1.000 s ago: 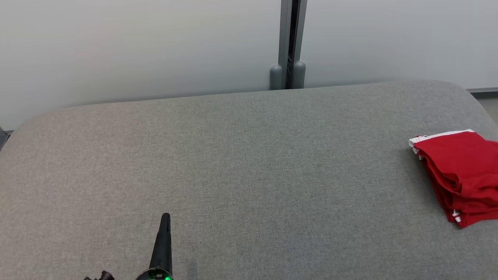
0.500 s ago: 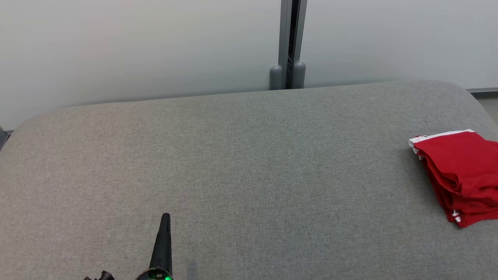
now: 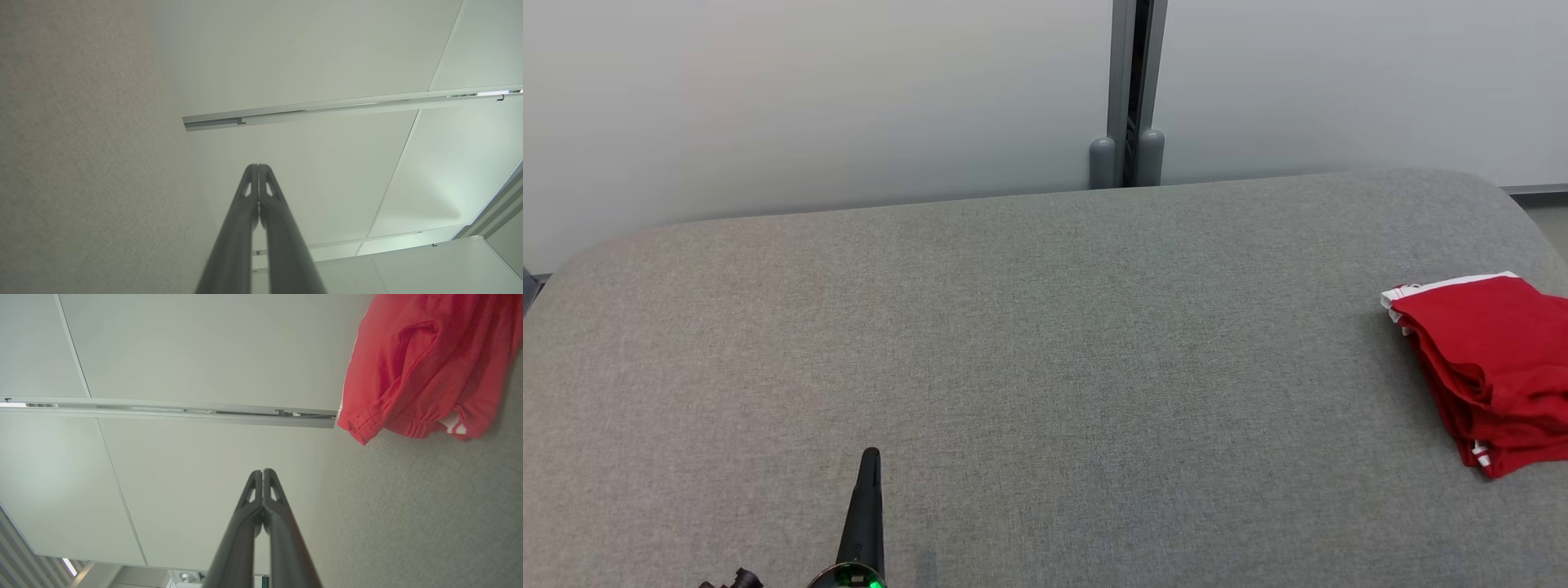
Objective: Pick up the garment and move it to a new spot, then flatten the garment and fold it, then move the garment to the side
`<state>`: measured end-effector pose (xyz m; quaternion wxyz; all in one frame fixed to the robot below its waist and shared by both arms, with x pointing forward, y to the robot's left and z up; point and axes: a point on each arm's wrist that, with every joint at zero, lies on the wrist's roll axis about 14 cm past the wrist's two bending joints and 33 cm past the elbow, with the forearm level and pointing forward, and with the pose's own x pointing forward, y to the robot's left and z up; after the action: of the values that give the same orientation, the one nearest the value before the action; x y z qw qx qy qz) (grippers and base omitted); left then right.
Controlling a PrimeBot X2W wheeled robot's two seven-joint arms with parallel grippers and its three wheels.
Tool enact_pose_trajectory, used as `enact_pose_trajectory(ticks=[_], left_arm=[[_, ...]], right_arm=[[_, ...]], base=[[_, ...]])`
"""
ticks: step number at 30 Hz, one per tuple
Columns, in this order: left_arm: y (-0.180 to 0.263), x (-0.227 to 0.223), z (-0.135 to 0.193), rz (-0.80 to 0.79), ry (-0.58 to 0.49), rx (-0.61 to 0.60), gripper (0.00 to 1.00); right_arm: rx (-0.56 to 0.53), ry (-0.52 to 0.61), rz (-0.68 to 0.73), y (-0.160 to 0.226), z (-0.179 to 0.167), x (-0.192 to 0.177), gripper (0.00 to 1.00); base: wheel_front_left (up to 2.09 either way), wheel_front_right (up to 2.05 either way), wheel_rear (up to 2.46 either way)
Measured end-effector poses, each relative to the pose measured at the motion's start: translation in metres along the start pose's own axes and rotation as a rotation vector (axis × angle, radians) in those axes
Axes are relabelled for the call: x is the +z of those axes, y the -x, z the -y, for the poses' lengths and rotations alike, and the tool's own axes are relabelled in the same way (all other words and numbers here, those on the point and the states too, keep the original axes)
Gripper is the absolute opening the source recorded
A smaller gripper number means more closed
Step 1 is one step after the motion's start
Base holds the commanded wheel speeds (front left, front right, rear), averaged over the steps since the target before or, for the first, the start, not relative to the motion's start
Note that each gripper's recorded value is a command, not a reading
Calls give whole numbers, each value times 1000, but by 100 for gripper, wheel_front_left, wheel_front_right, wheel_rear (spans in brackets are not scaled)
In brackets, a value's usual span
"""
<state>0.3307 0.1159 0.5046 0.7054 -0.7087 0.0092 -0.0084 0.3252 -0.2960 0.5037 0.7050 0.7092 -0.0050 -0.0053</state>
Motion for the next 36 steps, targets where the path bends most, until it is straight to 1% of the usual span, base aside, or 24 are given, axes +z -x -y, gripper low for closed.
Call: enact_pose_trajectory(ticks=[36], left_arm=[[0,0,0,0,0,0,0]], right_arm=[[0,0,0,0,0,0,0]], base=[[0,0,0]])
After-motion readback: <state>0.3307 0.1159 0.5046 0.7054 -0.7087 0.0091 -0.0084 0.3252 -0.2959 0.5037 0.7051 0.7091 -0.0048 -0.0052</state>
